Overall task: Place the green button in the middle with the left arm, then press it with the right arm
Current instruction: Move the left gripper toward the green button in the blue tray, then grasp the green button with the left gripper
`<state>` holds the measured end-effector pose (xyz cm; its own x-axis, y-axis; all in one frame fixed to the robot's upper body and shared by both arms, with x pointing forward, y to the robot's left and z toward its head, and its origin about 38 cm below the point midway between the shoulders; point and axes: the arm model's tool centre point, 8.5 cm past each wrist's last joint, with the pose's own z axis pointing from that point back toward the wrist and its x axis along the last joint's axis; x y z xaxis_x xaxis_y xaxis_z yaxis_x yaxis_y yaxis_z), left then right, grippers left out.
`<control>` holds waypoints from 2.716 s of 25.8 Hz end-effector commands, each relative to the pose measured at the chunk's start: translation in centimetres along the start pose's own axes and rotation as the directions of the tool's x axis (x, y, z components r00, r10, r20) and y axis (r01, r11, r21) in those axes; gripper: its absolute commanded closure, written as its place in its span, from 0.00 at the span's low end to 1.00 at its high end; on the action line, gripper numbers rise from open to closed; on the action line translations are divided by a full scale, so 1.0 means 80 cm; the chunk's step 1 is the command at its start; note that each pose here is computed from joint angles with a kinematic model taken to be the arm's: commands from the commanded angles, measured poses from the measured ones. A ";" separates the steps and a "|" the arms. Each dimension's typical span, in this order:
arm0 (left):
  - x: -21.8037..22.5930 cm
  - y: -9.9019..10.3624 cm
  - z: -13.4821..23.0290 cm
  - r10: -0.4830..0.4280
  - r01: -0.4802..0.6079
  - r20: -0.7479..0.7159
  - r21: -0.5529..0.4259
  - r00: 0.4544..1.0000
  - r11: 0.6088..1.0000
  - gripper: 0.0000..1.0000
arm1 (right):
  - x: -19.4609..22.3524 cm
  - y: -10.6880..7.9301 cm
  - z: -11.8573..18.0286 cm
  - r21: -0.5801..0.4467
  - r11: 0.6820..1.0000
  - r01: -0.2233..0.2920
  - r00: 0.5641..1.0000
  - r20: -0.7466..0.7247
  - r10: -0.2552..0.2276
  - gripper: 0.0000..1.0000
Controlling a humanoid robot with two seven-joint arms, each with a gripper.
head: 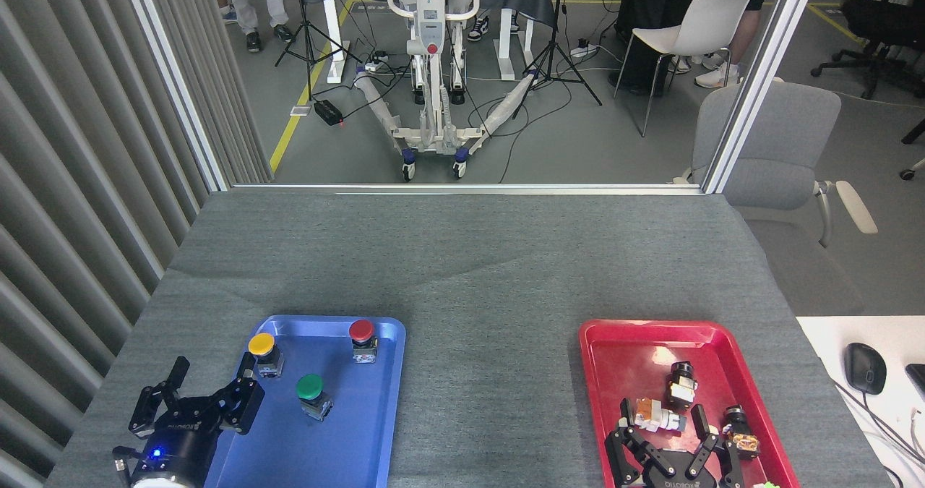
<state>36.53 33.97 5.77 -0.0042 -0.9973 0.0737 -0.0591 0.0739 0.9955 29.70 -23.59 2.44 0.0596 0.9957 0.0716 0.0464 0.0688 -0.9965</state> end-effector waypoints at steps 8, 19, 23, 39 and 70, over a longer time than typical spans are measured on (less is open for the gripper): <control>0.006 -0.001 0.002 0.003 -0.003 0.050 0.001 0.999 1.000 0.01 | 0.000 0.000 0.000 0.000 1.000 0.000 1.000 0.000 0.000 0.00; 0.001 0.002 0.001 -0.014 0.013 0.052 0.024 0.999 1.000 0.01 | 0.001 -0.002 -0.003 -0.005 1.000 -0.001 1.000 0.002 0.001 0.00; 0.001 0.002 0.002 -0.015 0.014 0.055 0.022 0.998 1.000 0.01 | 0.000 -0.002 -0.003 -0.006 1.000 -0.001 1.000 0.003 0.001 0.00; 0.009 -0.005 0.011 -0.053 0.054 0.137 -0.003 0.989 0.999 0.01 | 0.000 -0.002 -0.003 -0.006 1.000 -0.002 1.000 0.003 0.002 0.00; 0.067 -0.118 -0.015 -0.138 0.228 0.327 -0.255 0.935 0.940 0.39 | 0.001 -0.002 -0.003 -0.006 1.000 0.000 1.000 0.001 0.000 0.00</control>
<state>37.88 27.76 -2.85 -0.3289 -0.9399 -0.0923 0.1849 -0.1599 0.9697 29.97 -23.55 2.63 0.0575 0.9958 0.0715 0.0529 0.0685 -0.9962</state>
